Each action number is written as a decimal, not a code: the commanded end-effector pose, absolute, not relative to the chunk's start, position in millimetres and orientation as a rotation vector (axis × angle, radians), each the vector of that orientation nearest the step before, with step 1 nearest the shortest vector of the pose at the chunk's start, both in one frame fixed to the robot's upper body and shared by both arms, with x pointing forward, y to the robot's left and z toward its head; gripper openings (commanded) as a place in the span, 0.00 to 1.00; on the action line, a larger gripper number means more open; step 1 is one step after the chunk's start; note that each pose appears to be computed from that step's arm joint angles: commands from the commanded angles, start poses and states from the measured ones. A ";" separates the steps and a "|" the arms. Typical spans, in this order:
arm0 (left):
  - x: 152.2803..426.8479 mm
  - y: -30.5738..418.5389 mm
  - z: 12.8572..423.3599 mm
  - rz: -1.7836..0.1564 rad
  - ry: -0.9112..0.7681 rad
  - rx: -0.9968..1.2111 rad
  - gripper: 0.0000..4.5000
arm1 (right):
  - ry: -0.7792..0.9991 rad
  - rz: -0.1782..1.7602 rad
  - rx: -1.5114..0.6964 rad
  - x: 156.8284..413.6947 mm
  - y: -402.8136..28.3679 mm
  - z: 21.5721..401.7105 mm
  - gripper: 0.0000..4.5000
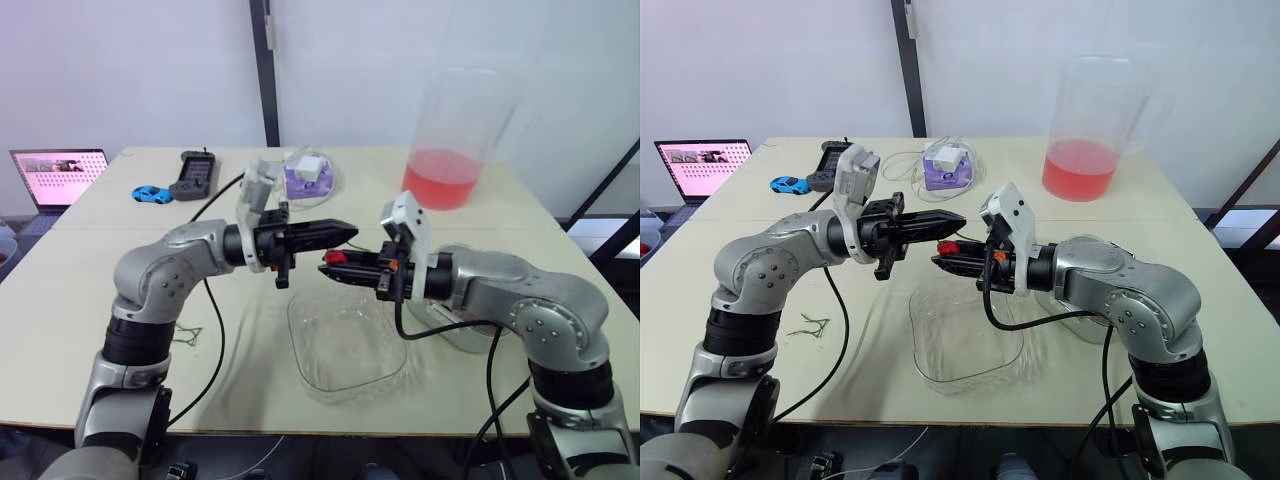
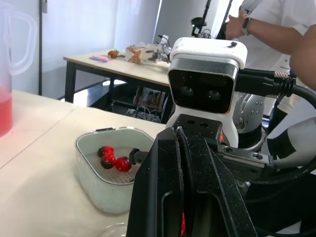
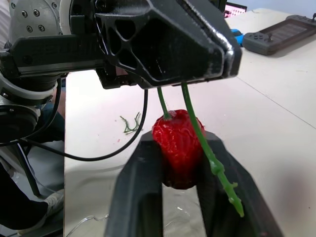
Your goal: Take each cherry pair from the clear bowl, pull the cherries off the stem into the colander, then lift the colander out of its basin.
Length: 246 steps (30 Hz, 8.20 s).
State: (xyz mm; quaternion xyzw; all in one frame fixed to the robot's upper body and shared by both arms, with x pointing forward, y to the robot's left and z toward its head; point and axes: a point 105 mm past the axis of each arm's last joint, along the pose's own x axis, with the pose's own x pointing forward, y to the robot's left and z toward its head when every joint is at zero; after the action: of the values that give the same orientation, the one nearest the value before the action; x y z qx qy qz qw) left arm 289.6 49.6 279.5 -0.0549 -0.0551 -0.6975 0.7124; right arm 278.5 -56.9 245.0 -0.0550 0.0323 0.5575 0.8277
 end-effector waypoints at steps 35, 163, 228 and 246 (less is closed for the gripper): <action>286.5 60.9 280.3 -1.518 -0.173 -0.096 0.00 | 0.415 0.813 -0.739 281.2 -231.6 244.7 0.11; 286.8 127.2 240.2 -1.485 -0.070 0.281 1.00 | 0.673 0.482 -0.498 278.8 -187.9 190.4 0.05; 295.3 108.3 238.5 -1.557 -0.110 0.277 1.00 | 0.594 0.584 -0.589 251.9 -197.9 254.3 0.05; 296.7 123.5 230.2 -1.507 -0.076 0.262 1.00 | 0.618 0.596 -0.611 254.3 -198.5 245.6 0.05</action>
State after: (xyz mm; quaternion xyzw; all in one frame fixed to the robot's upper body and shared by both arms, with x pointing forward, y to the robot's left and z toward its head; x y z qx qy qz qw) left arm 298.8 119.0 222.5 0.1053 -0.0183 -0.6862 0.7195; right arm 252.1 -196.5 235.8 -0.2805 0.3160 0.2960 0.8567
